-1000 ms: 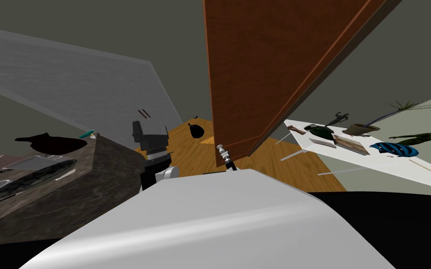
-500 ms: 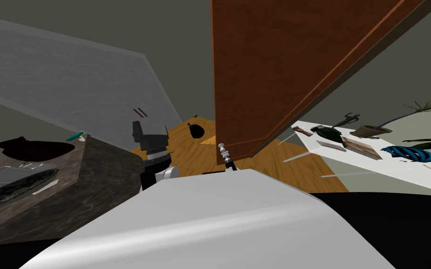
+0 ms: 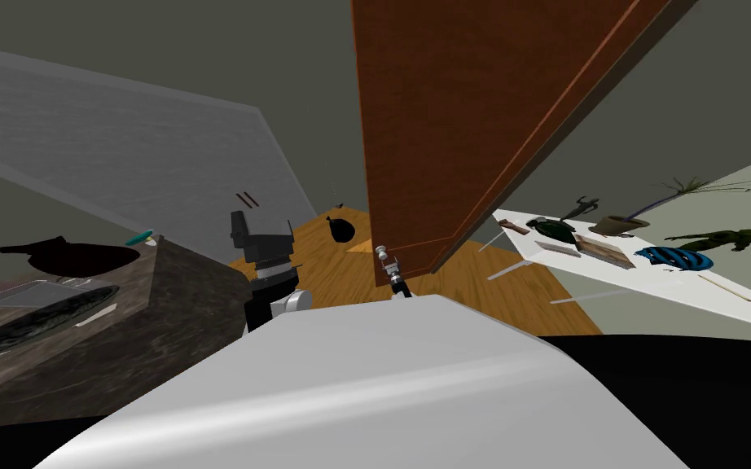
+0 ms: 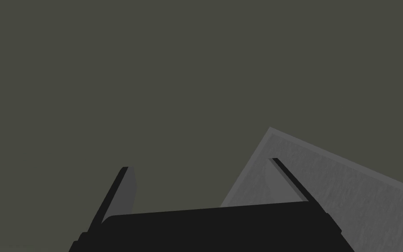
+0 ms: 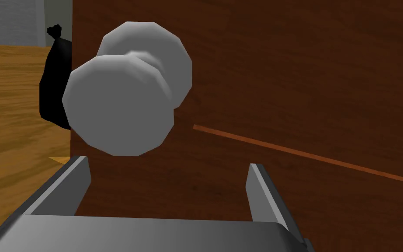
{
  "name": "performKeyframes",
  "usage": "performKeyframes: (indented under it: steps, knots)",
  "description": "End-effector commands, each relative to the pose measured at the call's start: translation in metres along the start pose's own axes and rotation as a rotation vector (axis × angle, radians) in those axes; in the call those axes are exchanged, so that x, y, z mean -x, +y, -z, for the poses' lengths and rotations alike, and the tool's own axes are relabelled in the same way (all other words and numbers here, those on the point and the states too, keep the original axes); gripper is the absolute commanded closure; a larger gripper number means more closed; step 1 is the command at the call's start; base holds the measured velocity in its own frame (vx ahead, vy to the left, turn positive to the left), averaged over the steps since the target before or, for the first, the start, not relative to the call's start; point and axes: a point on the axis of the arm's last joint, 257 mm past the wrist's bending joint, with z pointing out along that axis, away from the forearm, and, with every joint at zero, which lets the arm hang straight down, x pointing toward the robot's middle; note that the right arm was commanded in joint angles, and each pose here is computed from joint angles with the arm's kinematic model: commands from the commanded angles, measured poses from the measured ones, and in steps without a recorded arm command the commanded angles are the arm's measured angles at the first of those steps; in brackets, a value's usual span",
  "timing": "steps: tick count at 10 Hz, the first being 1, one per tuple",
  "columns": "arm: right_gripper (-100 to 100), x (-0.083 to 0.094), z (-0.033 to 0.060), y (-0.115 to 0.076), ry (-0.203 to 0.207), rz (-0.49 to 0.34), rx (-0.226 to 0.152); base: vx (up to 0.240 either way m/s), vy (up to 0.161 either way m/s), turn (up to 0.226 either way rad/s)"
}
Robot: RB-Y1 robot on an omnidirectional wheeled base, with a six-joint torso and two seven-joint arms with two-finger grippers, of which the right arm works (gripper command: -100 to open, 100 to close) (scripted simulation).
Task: Push the door open
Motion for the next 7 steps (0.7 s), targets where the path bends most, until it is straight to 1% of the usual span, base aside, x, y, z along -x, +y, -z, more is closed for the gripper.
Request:
performKeyframes:
  steps: [1, 2, 4, 5, 6, 7]
  knots:
    - [-100, -0.007, 0.0016, -0.009, 0.013, -0.050, 0.000, -0.220, -0.084, -0.031]
    - [-100, -0.015, 0.0022, -0.023, 0.025, -0.105, -0.003, -0.217, -0.073, -0.038]
    - [-100, -0.028, 0.0025, -0.044, 0.039, -0.180, -0.006, -0.216, -0.065, -0.030]
    - [-100, -0.033, 0.0024, -0.053, 0.044, -0.208, -0.007, -0.133, -0.031, -0.017]
    - [-100, -0.028, 0.0000, -0.047, 0.037, -0.184, -0.009, -0.050, -0.009, -0.001]
    - [-100, -0.022, 0.0000, -0.030, 0.038, -0.158, -0.001, 0.085, 0.016, 0.019]
